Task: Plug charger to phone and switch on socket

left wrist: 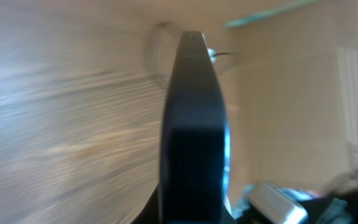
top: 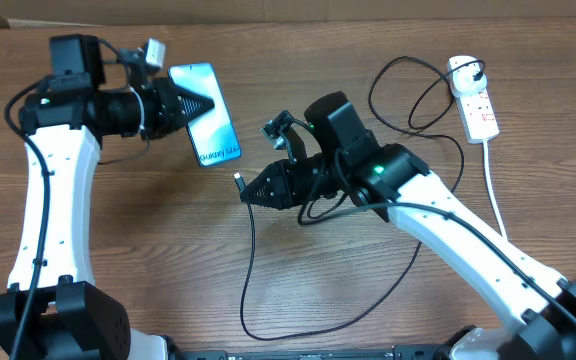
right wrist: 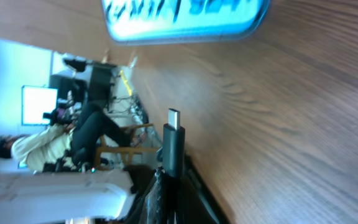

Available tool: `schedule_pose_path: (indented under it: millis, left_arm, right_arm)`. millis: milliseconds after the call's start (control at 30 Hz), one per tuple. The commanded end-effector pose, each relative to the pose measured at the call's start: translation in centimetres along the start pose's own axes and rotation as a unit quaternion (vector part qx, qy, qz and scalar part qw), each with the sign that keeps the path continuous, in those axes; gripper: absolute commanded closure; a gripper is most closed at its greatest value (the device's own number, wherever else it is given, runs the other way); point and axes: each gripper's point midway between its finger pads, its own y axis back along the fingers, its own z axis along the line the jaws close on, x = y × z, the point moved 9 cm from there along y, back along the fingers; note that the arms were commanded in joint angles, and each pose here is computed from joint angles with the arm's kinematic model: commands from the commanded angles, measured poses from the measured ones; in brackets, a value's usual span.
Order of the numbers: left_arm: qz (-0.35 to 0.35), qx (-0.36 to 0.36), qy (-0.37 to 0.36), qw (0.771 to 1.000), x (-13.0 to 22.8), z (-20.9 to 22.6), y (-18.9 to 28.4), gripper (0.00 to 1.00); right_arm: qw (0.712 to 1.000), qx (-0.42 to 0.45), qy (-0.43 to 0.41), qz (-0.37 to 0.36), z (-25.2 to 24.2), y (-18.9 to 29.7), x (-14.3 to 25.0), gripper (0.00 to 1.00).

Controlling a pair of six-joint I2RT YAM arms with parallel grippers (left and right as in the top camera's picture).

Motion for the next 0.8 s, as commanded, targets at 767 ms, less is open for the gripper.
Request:
schedule_pose_path:
  millis: [767]
  left_arm:
    - [0.033, 0.22, 0.103, 0.97, -1.6, -3.1, 3.7, 0.96]
  right_arm:
    - [0.988, -0.125, 0.055, -0.073, 5.6, 3.1, -2.7, 0.96]
